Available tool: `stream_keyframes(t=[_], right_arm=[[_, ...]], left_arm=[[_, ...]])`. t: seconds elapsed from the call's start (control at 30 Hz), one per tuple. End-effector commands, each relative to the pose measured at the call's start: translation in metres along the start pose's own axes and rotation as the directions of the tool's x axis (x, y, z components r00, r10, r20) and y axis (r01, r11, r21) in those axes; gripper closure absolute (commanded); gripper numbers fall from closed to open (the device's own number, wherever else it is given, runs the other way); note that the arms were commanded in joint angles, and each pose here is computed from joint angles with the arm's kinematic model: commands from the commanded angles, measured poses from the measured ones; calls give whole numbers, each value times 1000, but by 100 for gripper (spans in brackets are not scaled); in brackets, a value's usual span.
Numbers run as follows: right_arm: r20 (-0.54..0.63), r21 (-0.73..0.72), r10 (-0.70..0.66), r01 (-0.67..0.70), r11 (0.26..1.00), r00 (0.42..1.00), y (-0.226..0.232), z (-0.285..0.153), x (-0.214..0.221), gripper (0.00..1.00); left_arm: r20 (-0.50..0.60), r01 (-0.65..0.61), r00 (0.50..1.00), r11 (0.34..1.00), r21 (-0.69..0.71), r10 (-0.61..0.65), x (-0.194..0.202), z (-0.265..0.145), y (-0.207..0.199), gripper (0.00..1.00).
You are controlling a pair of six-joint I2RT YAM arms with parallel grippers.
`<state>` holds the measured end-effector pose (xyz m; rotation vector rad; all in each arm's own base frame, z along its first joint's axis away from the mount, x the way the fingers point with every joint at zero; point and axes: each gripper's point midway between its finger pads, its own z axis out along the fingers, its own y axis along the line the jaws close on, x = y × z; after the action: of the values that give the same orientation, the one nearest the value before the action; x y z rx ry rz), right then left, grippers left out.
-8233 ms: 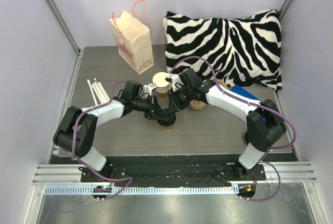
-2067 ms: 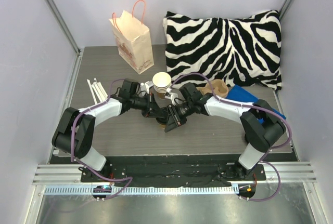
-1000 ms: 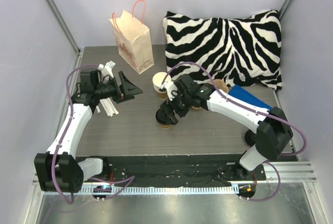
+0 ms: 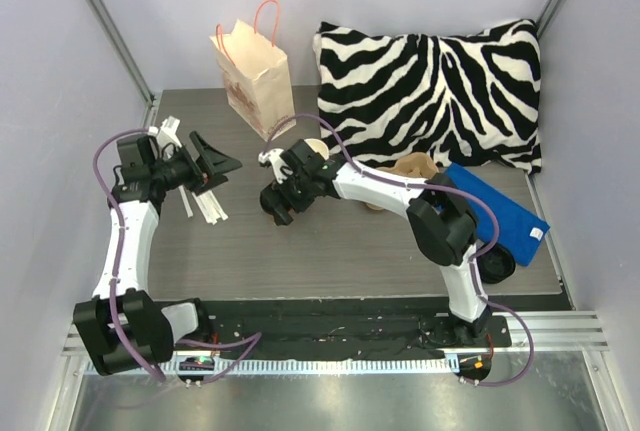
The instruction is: Pack the takeout coffee
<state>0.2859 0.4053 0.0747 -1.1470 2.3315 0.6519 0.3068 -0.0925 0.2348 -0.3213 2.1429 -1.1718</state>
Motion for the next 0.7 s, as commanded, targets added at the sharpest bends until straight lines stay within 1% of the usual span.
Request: stream_keyframes(t=[0.0,0.13,0.23,0.37,0.5,0.57,0.63,0.67], right_arm=[[163,-12,-14,16,1000,986,10,6,-61,14],[206,-5,-24,26,1000,978,9,22,-82,14],[211,-11,-18,21,1000,977,9,38,-90,13],[239,-23,-28,34,999,971,11,40,-105,9],[286,-23,-66,76,997,956,18,11,-127,3],[317,-25,-86,99,995,945,22,-15,-139,3],[312,-35,-85,101,994,946,25,-37,-139,2],[336,-27,-115,132,991,935,26,-62,-146,0]], left_arm=[[47,-18,999,999,30,17,-19,-10,1,16],[70,8,998,1000,7,-9,-28,-17,13,16],[77,7,997,1000,-6,-6,-31,-22,19,15],[76,7,997,1000,-15,-5,-31,-28,24,14],[76,-22,997,1000,-5,22,-29,-32,20,14],[78,-38,996,999,8,37,-29,-34,15,13],[90,-67,994,998,18,66,-30,-37,8,13],[95,-86,992,996,22,83,-31,-39,5,13]])
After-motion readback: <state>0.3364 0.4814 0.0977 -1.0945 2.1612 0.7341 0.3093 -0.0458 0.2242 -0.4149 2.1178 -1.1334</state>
